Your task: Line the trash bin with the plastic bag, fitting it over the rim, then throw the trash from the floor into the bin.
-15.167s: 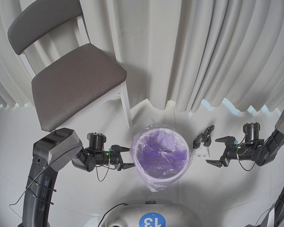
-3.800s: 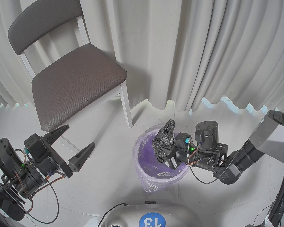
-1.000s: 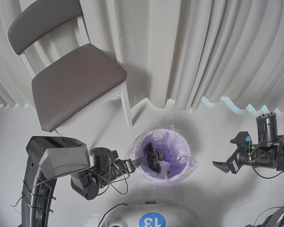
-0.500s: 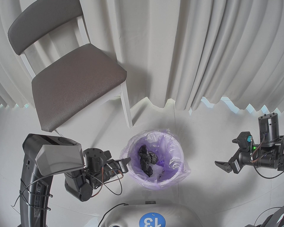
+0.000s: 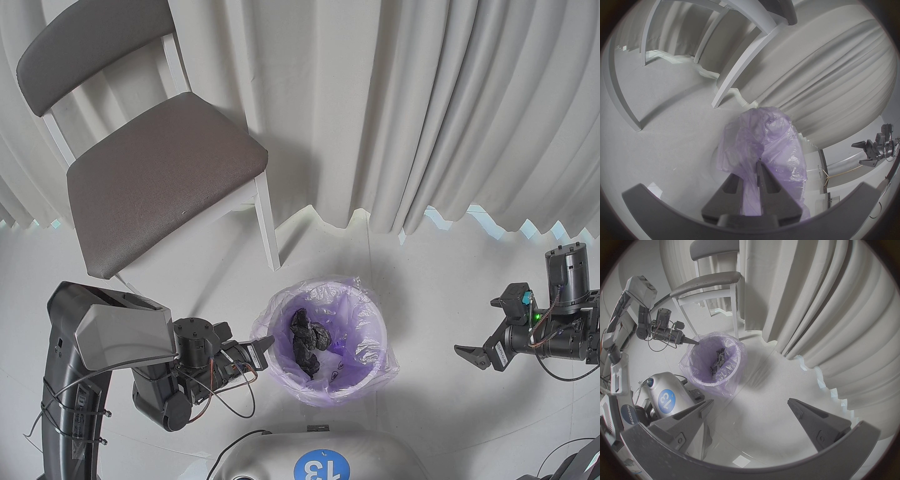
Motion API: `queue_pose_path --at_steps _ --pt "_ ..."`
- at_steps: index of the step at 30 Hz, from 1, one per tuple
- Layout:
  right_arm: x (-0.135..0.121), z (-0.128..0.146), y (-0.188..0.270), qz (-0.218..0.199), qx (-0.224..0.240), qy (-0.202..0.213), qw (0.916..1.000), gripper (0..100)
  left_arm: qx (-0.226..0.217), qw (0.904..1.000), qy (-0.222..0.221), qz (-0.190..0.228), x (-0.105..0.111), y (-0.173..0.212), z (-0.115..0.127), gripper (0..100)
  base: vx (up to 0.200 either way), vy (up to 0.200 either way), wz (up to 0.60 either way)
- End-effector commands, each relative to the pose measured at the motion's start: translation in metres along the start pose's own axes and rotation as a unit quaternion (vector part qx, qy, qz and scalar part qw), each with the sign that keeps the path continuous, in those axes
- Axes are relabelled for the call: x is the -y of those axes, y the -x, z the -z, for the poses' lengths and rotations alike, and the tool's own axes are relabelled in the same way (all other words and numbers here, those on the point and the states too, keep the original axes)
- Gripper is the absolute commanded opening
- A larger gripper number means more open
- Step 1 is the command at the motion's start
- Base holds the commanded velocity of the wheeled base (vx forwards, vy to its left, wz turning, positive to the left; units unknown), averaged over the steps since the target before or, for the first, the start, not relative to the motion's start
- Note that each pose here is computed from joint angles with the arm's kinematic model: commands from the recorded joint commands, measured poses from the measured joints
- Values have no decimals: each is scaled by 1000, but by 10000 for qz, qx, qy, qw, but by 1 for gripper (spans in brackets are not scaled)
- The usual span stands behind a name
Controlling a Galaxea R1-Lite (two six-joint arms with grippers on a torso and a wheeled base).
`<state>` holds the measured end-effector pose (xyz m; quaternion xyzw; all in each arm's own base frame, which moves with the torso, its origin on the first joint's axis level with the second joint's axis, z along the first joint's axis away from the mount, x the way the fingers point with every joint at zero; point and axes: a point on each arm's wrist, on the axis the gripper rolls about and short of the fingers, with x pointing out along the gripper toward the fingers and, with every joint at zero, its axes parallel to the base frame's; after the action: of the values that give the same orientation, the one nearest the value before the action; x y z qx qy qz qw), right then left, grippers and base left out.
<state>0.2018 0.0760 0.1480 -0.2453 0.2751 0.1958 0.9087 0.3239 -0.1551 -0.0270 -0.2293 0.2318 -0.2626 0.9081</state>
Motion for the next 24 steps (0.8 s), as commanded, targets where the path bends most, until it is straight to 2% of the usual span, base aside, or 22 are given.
queue_pose_path --at_steps 1,13,22,23,24 --pt "0 0 0 -10 -8 4 10000 100 -42 10000 11 -34 -2 0 3 100 0 0 0" --pt "0 0 0 -7 -1 11 10000 100 35 9996 88 -249 -14 22 -2 100 0 0 0" --pt "0 0 1 5 27 40 10000 100 71 9993 131 -354 -23 24 -2 100 0 0 0" --pt "0 0 2 8 34 39 10000 100 80 9993 128 -340 -23 23 -2 0 0 0 0" --pt "0 0 3 13 48 38 10000 100 86 9993 126 -336 -22 23 -2 0 0 0 0"
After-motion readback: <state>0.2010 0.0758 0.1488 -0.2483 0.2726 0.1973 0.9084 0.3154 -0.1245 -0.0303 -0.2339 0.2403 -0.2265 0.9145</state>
